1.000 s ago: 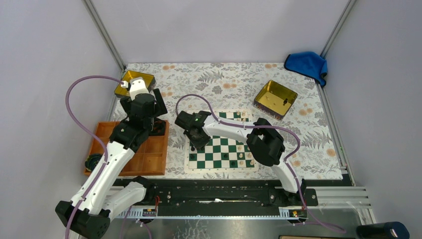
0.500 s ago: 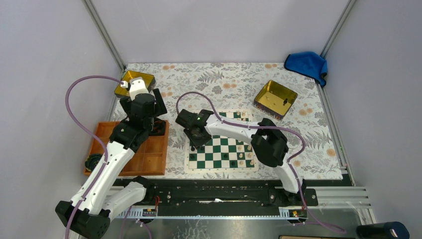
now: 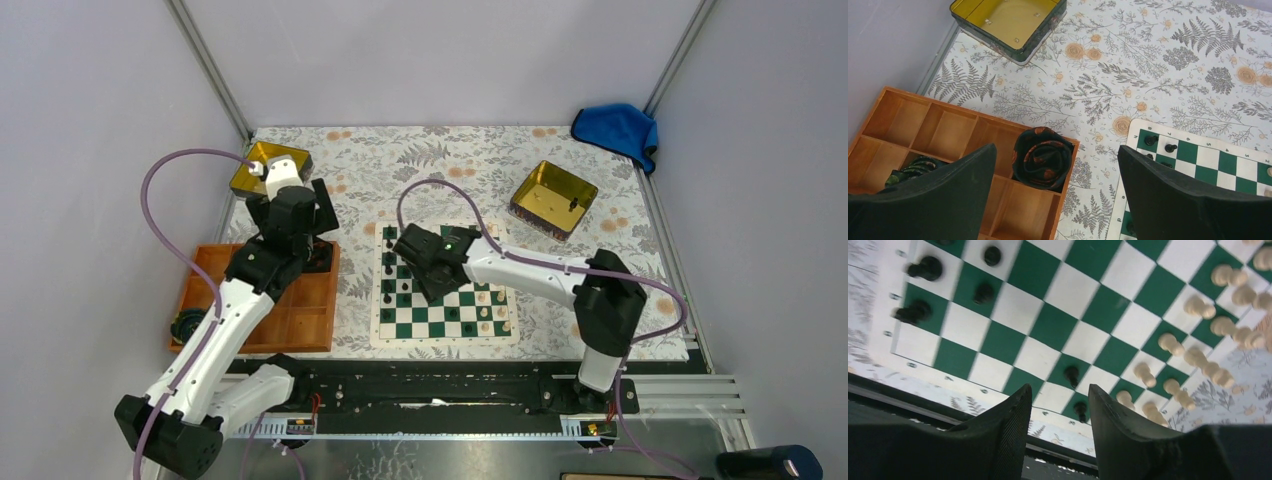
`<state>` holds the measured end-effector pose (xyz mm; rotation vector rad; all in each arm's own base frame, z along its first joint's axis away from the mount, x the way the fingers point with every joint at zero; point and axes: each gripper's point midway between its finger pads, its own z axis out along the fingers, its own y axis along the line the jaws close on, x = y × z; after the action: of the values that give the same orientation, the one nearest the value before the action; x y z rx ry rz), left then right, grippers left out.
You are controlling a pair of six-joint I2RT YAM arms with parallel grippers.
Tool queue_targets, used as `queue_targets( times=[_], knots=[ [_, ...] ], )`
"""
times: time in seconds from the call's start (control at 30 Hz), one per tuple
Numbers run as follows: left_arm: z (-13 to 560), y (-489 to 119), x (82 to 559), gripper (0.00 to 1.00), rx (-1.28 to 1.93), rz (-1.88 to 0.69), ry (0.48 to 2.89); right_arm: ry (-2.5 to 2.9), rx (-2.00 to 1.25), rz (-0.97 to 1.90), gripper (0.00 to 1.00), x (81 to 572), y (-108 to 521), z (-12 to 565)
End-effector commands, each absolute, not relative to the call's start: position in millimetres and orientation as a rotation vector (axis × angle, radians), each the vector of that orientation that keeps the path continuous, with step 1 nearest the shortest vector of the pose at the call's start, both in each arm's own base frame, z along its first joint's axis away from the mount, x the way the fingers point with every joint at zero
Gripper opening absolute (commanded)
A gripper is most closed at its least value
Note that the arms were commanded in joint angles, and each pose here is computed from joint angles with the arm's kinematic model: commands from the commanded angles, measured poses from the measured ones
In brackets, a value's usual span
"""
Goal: Set up the chess pieces on the board
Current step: Move the chess piece to the chessboard.
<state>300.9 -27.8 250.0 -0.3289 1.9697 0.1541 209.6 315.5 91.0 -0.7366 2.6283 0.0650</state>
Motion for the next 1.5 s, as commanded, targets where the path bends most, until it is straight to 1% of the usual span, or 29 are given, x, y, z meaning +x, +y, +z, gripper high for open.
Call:
queue_targets(
  times=[0.0, 0.4, 0.7, 1.07, 1.47],
  knots=[
    [251, -32, 309, 0.99, -0.325, 0.128, 1.954, 2.625, -0.585, 0.072, 0.52, 213, 290, 99],
    [244, -37, 310, 0.99, -0.321, 0.122, 1.994, 2.699, -0.555, 0.134, 0.50, 192, 280, 72],
    [240, -37, 312, 0.99, -0.324, 0.128, 2.007, 2.721, -0.547, 0.215, 0.42, 189, 284, 55],
    [237, -37, 312, 0.99, -0.327, 0.137, 2.015, 2.739, -0.555, 0.234, 0.34, 194, 283, 42],
    [234, -37, 312, 0.99, -0.330, 0.132, 2.021, 2.773, -0.548, 0.224, 0.34, 191, 277, 31]
  ],
)
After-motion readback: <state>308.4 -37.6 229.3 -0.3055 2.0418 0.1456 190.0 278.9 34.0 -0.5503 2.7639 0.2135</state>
